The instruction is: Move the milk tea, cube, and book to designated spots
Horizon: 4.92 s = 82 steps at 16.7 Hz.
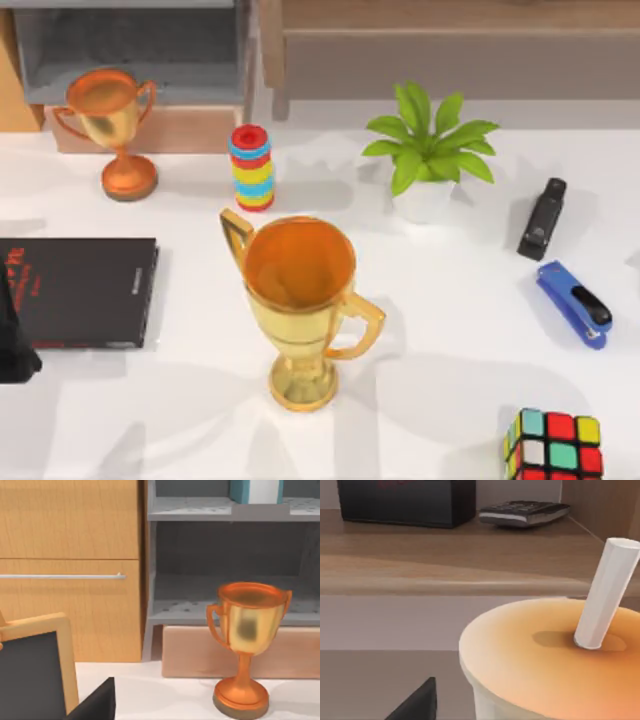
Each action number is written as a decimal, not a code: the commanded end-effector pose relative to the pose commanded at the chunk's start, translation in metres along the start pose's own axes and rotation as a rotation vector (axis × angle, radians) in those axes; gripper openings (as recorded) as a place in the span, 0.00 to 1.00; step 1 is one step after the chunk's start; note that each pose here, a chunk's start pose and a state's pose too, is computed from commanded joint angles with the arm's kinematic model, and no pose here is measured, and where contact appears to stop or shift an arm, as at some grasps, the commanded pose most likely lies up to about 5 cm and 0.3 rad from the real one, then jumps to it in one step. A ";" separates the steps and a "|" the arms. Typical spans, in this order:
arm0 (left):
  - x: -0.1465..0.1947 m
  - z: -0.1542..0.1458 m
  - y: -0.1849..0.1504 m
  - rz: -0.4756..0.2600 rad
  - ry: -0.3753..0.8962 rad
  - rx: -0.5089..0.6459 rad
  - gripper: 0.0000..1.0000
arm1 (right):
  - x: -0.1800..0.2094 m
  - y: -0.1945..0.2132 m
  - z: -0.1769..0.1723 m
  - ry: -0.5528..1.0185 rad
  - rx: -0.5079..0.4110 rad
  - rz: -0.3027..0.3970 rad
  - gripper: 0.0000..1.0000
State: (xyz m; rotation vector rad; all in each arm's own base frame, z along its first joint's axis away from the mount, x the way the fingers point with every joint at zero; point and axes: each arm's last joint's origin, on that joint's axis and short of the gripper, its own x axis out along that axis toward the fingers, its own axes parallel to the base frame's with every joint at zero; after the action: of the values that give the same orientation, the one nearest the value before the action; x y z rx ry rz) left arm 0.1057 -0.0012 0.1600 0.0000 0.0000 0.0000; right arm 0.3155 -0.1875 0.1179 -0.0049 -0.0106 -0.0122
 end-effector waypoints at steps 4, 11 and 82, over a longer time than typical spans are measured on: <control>0.000 0.000 0.000 0.000 0.000 0.000 1.00 | -0.010 0.001 0.024 -0.002 -0.001 0.001 1.00; 0.000 0.000 0.000 0.000 0.000 0.000 1.00 | -0.004 0.003 0.036 -0.022 0.013 0.004 1.00; 0.000 0.000 0.000 0.000 0.000 0.000 1.00 | -0.149 0.335 0.050 1.573 0.117 -0.101 0.00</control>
State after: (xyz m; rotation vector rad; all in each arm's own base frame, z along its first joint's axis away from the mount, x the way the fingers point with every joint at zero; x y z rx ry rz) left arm 0.1057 -0.0012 0.1600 0.0000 0.0000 0.0000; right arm 0.1703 0.1500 0.1646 0.1232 1.5611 -0.1134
